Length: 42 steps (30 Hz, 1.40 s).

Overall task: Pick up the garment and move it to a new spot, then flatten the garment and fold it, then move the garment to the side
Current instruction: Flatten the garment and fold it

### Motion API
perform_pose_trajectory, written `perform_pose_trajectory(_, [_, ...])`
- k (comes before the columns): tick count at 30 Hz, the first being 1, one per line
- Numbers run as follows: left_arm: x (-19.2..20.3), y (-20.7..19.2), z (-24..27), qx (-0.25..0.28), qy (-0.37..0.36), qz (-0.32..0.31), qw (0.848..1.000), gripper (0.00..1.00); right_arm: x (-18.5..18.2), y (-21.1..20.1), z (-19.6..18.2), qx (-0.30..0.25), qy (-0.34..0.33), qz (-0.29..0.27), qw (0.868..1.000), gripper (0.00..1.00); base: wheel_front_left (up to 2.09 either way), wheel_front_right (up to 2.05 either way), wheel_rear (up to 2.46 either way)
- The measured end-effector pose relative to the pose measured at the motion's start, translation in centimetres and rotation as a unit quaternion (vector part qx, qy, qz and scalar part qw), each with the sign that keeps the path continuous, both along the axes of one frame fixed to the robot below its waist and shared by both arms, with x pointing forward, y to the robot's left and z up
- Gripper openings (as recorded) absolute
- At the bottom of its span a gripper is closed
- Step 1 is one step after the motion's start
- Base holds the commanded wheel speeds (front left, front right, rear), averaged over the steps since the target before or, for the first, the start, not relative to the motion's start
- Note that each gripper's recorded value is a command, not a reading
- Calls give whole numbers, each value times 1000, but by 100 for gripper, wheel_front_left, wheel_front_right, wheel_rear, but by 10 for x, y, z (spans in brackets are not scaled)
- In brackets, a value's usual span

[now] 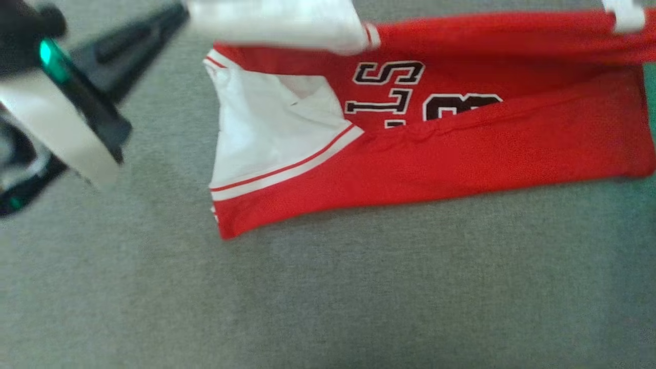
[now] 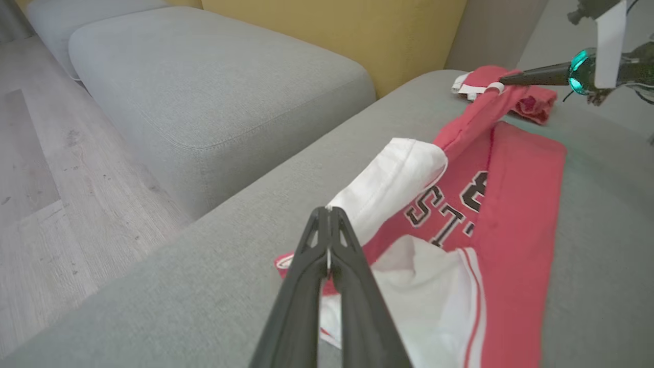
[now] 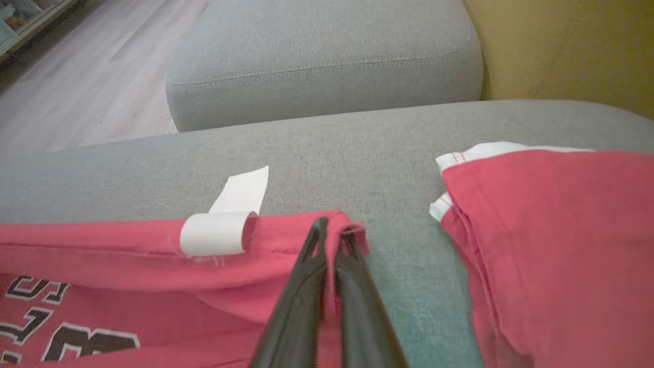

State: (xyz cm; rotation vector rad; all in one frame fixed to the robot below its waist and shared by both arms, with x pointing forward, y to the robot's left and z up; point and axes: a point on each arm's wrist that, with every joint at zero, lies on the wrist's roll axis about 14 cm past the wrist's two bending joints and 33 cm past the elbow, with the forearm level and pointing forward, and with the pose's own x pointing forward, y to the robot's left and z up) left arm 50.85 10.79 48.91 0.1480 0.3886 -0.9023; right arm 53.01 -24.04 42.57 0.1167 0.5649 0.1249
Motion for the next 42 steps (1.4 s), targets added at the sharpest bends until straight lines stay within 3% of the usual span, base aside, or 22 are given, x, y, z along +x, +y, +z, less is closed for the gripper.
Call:
perform_pose_trajectory(12, [-85,3,-41,-3,70,-1,998,0,-54,0,-21,1,55,-8,998,0,0,0,0])
perform_pose_trajectory(13, [-86,2,-45,-3,68,5,998,0,-57,-2,-26,3,61,-13,998,13,0,0,0])
perform_pose_trajectory(14, [-86,-1,-47,-10,62,13,998,12,-60,-2,-30,3,68,-19,998,100,0,0,0])
perform_pose_trajectory(16, [-83,-7,-51,-27,50,36,998,100,-64,1,-37,8,70,-26,997,100,0,0,0])
perform_pose_trajectory(22, [-72,-12,-64,-45,-1,154,987,100,-62,10,-24,28,-11,-52,998,100,0,0,0])
perform_pose_trajectory(29, [-68,2,-14,-104,-108,323,934,100,-93,10,-13,41,-84,-87,992,100,0,0,0])
perform_pose_trajectory(35, [-111,22,-7,-112,-136,403,898,100,-100,8,-26,60,-71,-115,989,100,0,0,0])
perform_pose_trajectory(42, [-134,36,4,-123,-158,432,879,100,-79,9,-49,75,-18,-131,988,100,0,0,0])
